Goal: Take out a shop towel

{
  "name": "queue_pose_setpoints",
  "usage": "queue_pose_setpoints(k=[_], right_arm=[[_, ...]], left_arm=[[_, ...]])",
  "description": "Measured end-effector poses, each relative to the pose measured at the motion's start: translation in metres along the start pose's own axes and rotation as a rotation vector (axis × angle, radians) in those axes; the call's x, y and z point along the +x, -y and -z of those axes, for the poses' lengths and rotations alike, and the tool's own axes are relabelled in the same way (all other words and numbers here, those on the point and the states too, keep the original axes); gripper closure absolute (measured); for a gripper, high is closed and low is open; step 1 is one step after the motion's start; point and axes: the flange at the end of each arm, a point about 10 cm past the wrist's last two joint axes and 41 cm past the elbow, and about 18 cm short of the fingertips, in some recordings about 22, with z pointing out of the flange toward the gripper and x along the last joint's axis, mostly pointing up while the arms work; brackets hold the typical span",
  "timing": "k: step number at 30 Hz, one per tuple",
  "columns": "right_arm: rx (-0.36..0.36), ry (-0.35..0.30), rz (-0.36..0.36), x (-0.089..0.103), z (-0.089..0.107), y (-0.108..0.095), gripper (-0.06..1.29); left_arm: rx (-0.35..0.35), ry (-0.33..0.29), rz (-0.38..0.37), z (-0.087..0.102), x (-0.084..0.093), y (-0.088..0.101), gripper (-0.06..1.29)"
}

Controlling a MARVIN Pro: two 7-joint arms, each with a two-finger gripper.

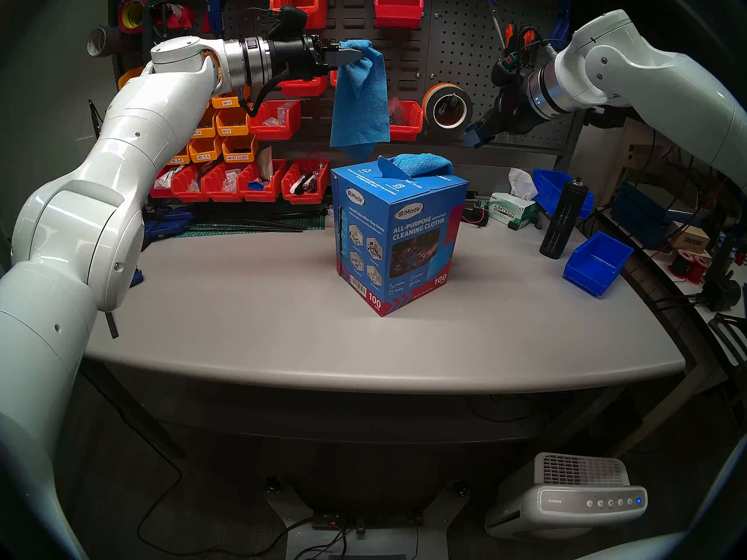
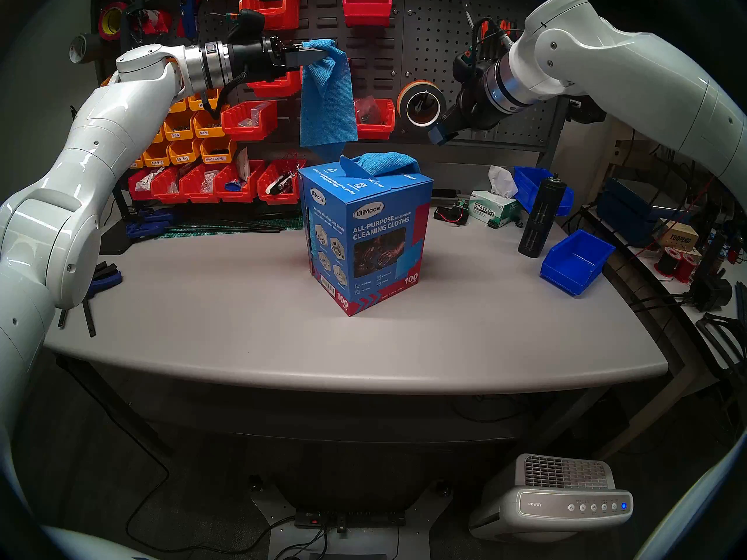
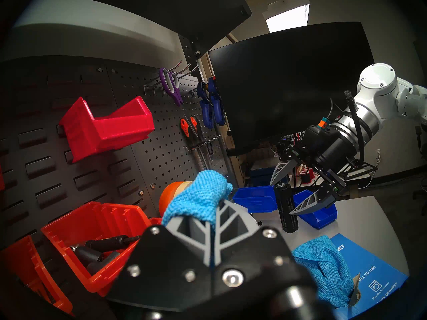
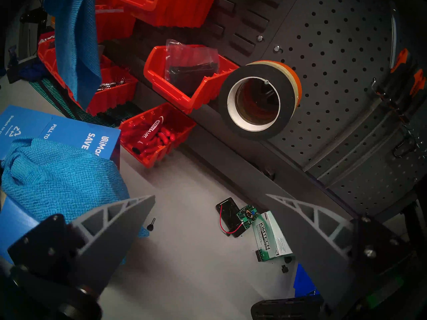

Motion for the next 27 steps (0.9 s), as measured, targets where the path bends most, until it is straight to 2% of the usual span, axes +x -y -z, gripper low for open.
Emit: queue_pose_setpoints(k=[27], right_arm=[[-0.022,-0.007,-0.013,-0.0016,0.0003,-0.0031,-0.02]], left_arm=[[-0.036,0.004,0.01,-0.0045,0.0,-0.0038,1.25]])
